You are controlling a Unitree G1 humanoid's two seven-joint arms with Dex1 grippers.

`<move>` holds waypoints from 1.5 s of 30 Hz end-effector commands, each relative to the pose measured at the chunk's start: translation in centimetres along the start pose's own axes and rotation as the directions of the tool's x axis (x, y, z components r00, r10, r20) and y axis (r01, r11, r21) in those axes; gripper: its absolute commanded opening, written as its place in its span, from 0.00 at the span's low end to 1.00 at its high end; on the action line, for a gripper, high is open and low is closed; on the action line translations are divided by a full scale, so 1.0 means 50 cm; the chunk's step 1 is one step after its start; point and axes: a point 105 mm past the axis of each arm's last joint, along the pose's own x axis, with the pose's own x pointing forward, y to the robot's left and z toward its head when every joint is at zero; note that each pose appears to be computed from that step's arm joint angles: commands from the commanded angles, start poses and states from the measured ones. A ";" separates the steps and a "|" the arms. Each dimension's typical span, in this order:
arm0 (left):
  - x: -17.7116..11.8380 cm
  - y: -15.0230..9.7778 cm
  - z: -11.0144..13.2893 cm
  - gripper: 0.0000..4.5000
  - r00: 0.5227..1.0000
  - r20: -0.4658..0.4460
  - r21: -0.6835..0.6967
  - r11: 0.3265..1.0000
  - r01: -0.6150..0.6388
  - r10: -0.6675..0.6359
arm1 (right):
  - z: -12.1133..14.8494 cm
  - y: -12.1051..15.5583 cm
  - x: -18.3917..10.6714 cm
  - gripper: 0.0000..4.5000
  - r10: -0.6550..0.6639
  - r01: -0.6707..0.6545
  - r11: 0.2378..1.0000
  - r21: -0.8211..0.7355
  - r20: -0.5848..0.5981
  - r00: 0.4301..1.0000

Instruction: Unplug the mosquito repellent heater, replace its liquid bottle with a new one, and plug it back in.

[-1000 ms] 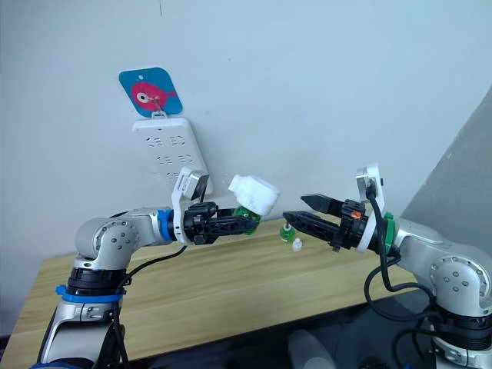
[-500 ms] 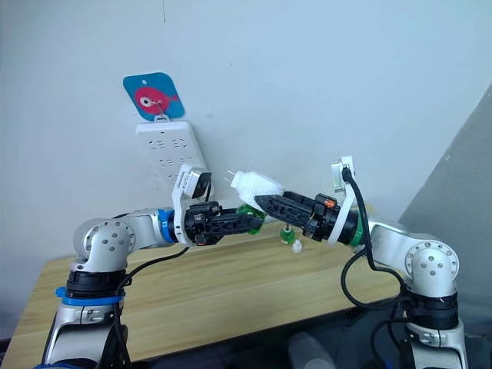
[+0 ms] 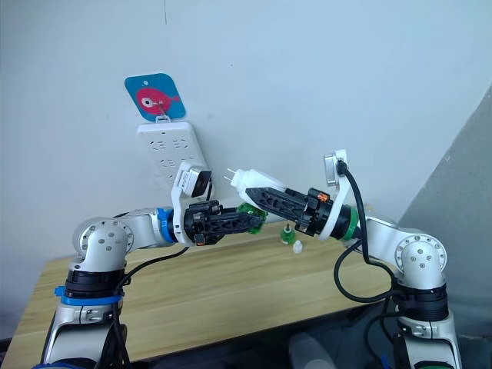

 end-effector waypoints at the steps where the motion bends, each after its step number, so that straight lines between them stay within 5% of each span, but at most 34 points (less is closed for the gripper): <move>1: 0.004 -0.020 0.020 0.51 0.999 0.005 0.046 0.998 0.035 -0.035 | 0.010 0.026 0.014 0.80 0.075 -0.075 0.997 -0.021 0.003 0.997; 3: 0.005 -0.021 0.021 0.51 0.999 0.007 0.044 0.998 0.036 -0.037 | 0.008 0.026 0.016 0.65 0.079 -0.079 0.997 -0.021 -0.005 0.997; 15: 0.000 0.001 0.013 0.51 0.999 -0.028 0.035 0.999 -0.041 0.042 | 0.009 0.034 0.020 0.65 0.098 -0.098 0.995 -0.018 -0.003 0.995; 22: -0.012 0.012 0.004 1.00 0.993 -0.068 0.126 0.988 -0.091 0.100 | 0.008 0.035 0.017 0.65 0.097 -0.097 0.995 -0.015 0.004 0.995; 26: -0.050 0.033 -0.010 1.00 0.971 -0.103 0.212 0.959 -0.190 0.215 | 0.014 0.026 0.013 0.65 0.063 -0.062 0.997 -0.034 0.024 0.998; 30: -0.103 0.059 -0.029 1.00 0.919 -0.076 0.375 0.865 -0.333 0.386 | 0.034 0.002 0.002 0.65 -0.035 0.044 0.993 -0.109 0.083 0.996; 36: -0.206 0.088 -0.017 1.00 0.773 0.200 0.513 0.608 -0.606 0.602 | 0.040 -0.020 -0.010 0.65 -0.214 0.232 0.895 -0.381 0.090 0.973; 45: -0.341 0.105 0.052 1.00 0.557 0.428 0.473 0.348 -0.809 0.712 | -0.024 0.001 -0.011 0.65 -0.259 0.182 0.783 -0.595 -0.046 0.965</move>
